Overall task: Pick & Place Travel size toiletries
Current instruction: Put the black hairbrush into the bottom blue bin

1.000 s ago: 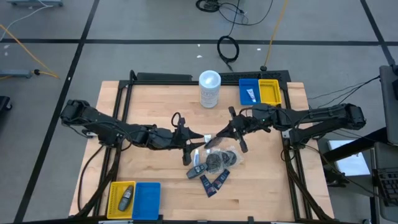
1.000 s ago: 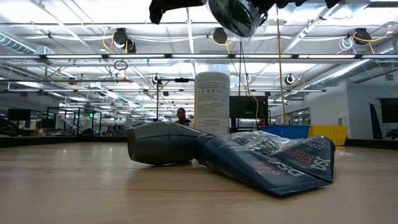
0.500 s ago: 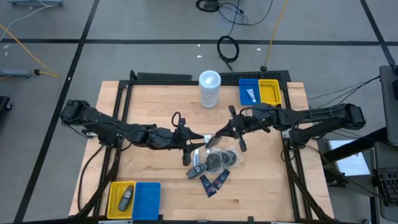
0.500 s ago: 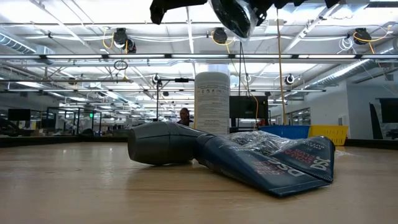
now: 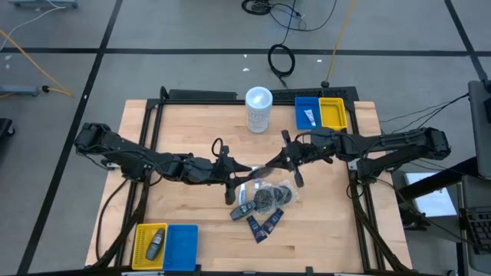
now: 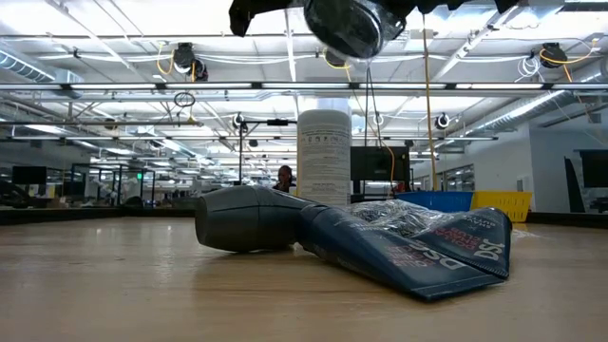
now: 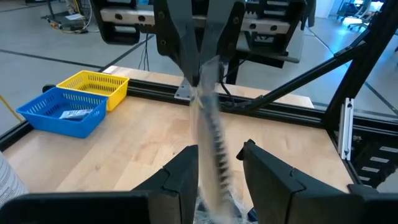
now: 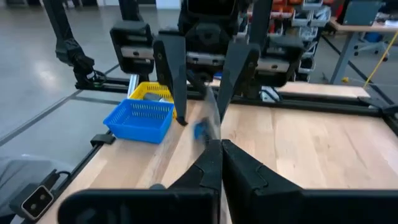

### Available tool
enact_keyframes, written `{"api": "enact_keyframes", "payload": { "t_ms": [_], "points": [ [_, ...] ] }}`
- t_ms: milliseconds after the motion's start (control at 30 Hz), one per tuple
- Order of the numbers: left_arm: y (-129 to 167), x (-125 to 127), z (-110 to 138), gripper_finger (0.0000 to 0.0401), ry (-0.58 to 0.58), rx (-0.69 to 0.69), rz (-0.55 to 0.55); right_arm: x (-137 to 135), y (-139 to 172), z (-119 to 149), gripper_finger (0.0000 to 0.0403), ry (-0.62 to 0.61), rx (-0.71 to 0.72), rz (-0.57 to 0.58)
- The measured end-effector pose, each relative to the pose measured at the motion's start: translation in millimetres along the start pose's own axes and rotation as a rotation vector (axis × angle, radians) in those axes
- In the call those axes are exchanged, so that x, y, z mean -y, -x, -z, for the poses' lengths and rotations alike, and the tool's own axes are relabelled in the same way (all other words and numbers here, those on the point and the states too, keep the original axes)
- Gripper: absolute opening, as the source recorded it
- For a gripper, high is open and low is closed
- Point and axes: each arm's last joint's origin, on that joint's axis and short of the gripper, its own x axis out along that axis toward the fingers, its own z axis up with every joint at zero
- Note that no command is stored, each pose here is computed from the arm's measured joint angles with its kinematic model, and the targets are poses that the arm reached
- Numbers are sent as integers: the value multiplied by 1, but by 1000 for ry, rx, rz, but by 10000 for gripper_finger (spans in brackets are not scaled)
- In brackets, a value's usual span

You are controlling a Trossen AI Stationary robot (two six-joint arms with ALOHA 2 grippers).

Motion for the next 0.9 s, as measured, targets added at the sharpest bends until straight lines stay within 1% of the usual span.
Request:
{"api": "enact_keyframes", "payload": {
  "t_ms": [300,533,600,633,733,767,900],
  "points": [
    [0,0,0,127,9,0,-4,0,0,-7,0,25,66,-1],
    [0,-2,0,124,1,4,-63,0,0,-7,0,25,66,-2],
    [0,-2,1,110,-20,3,-63,0,0,-6,0,25,63,-2],
    [0,-2,1,97,-29,3,-64,0,0,-6,0,24,62,-2],
    [0,-2,1,32,-55,2,-63,0,0,-6,0,23,58,-2],
    [0,-2,1,19,-60,1,-64,0,0,-6,0,23,58,-3],
    [0,-2,1,17,-67,-5,-65,0,0,-6,0,23,58,-3]
  ]
}}
